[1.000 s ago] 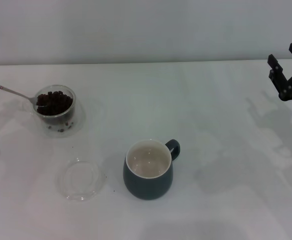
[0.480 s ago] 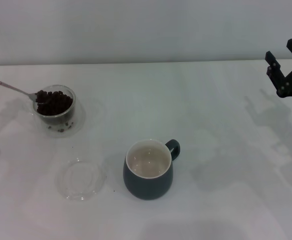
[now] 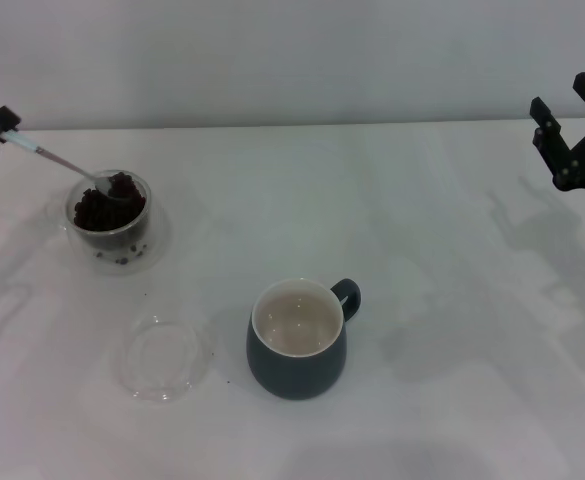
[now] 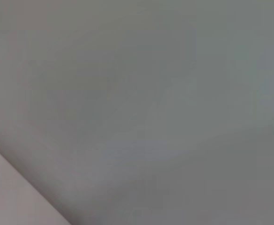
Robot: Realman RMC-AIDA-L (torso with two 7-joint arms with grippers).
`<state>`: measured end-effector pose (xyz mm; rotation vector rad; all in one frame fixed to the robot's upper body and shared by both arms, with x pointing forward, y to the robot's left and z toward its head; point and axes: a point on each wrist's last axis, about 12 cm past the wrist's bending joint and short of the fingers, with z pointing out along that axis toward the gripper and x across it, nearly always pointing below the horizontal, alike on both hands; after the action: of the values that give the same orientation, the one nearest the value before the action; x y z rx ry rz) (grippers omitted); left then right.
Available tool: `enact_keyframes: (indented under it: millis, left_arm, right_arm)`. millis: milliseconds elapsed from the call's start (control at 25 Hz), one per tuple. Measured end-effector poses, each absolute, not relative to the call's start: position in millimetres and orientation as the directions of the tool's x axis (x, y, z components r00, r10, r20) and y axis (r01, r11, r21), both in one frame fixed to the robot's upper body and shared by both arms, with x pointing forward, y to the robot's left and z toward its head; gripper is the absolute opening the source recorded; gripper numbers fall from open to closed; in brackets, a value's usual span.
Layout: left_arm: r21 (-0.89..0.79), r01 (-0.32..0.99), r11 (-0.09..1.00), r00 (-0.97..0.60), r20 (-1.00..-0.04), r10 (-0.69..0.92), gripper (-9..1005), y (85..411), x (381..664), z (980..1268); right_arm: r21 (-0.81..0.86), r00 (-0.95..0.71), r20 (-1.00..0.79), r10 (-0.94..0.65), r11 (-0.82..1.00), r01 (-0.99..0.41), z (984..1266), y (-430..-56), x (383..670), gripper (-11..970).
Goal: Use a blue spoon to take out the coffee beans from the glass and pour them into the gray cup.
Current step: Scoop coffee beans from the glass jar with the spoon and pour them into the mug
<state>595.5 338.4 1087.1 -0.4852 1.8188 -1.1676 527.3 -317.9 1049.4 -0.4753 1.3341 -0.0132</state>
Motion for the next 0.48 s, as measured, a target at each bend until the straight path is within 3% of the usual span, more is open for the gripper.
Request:
enact_keyframes:
  millis: [480]
  left_arm:
    - [-0.864,0.202,0.461,-0.608,-0.48,-0.632,133,301.6,605.7,1091.7]
  right_arm:
    - [-0.334,0.284,-0.921,-0.266,0.914,-0.229,1059.4,-318.1,536.8,508]
